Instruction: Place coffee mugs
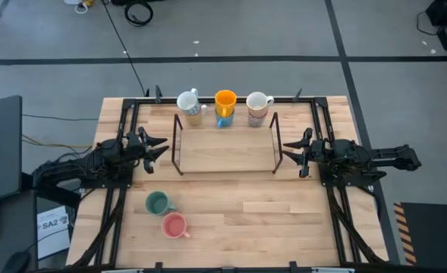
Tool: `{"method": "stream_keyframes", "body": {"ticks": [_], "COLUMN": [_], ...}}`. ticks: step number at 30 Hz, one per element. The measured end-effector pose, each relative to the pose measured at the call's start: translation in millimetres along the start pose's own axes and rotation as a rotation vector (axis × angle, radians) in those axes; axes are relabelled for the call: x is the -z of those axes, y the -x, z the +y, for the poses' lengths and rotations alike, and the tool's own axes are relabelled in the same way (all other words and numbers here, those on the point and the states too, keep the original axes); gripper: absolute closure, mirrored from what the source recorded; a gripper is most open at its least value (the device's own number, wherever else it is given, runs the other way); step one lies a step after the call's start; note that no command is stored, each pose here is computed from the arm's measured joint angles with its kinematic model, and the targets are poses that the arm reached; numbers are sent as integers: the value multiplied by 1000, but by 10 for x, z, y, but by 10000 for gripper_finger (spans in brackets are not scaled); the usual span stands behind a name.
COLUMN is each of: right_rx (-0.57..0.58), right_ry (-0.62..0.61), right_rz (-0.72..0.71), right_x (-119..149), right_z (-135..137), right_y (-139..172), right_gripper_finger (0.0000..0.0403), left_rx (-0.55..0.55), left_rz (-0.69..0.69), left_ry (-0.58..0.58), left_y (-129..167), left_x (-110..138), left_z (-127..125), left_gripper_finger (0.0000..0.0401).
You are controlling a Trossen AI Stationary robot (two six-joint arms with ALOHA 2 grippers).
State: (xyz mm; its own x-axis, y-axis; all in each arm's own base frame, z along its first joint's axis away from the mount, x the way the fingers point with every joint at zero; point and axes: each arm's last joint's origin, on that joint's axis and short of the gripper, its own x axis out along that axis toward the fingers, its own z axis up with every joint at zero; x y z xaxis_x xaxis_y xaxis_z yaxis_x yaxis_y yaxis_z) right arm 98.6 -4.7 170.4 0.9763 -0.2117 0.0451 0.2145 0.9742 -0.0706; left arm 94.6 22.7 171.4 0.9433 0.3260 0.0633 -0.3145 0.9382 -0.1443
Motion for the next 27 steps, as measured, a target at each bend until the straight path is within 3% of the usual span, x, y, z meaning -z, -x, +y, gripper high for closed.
{"method": "stream_keyframes", "body": {"ticks": [18,27], "right_rx": [2,15], "right_ry": [-4,-47], "right_rz": [-14,-183], "right_x": [-14,-178], "right_z": [-2,-19], "right_y": [0,16], "right_gripper_finger": [270,270], "left_rx": [0,0], "left_rz": [0,0], "left_ry": [0,0], "left_y": [0,0], "left_x": [0,0], "left_z": [0,0], "left_gripper_finger": [245,245]}}
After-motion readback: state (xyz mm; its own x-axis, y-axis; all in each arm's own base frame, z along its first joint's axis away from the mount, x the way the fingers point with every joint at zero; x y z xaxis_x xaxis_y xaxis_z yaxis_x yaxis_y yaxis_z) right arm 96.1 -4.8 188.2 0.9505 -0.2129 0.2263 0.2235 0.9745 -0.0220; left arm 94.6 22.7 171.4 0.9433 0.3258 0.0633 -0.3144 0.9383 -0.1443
